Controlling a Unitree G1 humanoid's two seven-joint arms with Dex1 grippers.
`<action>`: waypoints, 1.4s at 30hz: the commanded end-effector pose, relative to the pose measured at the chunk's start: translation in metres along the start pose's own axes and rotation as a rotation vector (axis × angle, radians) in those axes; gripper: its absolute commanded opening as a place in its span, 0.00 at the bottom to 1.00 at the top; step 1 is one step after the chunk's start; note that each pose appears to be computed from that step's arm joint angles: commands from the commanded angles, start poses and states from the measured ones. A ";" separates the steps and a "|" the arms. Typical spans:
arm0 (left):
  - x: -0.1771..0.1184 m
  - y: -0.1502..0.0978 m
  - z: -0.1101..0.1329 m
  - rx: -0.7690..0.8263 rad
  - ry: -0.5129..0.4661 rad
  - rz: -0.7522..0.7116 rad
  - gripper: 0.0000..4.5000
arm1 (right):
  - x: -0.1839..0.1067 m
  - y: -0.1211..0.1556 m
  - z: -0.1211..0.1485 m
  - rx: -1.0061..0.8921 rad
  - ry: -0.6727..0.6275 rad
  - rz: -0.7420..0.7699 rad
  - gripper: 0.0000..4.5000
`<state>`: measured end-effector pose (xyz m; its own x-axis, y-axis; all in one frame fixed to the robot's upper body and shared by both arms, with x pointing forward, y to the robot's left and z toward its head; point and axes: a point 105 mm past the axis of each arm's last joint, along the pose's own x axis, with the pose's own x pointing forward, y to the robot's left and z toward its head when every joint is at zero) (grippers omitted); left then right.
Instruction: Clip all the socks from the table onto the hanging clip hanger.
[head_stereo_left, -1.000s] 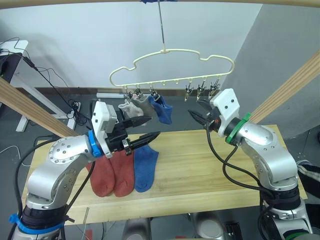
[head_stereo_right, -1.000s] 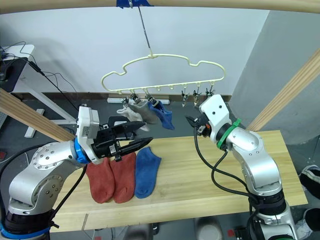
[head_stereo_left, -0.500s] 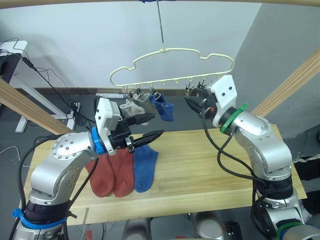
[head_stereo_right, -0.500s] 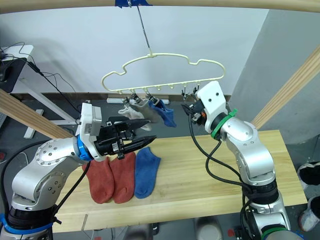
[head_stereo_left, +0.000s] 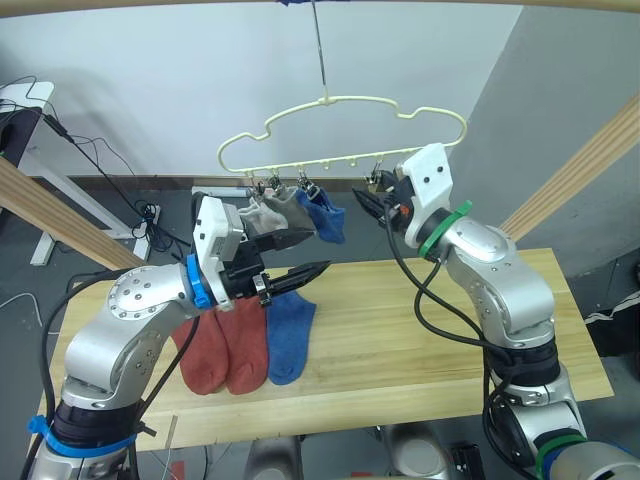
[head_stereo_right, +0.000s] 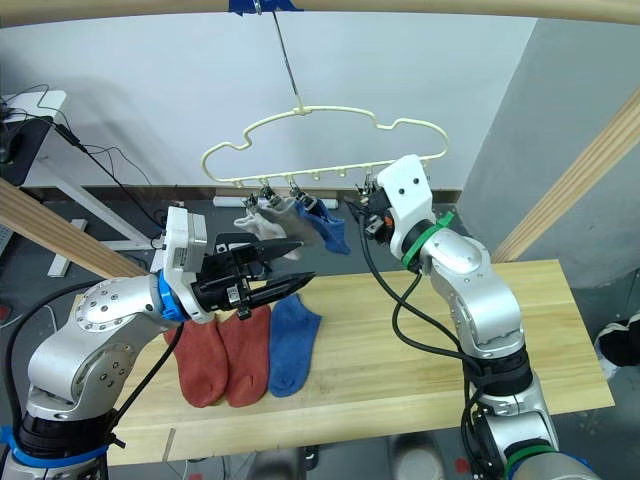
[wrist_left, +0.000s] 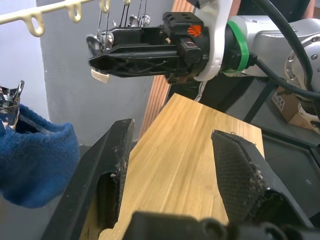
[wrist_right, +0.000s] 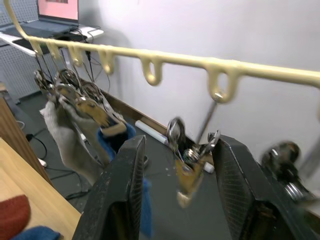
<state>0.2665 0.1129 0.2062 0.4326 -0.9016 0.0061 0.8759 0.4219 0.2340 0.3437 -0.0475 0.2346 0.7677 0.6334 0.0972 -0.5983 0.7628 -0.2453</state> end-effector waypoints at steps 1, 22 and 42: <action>0.001 -0.001 0.005 0.019 -0.017 -0.004 0.61 | 0.002 0.002 0.015 -0.005 -0.062 -0.003 0.46; 0.004 -0.002 -0.001 -0.007 -0.012 0.014 0.61 | 0.006 0.001 0.020 0.040 -0.101 -0.023 0.38; 0.001 0.001 -0.104 -0.226 0.201 0.514 0.99 | 0.006 0.000 0.021 0.046 -0.102 -0.021 0.01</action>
<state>0.2888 0.1204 0.1160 0.7864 -0.6081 -0.1088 0.6132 0.7897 0.0191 0.3486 -0.0426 0.2399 0.7773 0.6123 0.1447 -0.5860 0.7883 -0.1874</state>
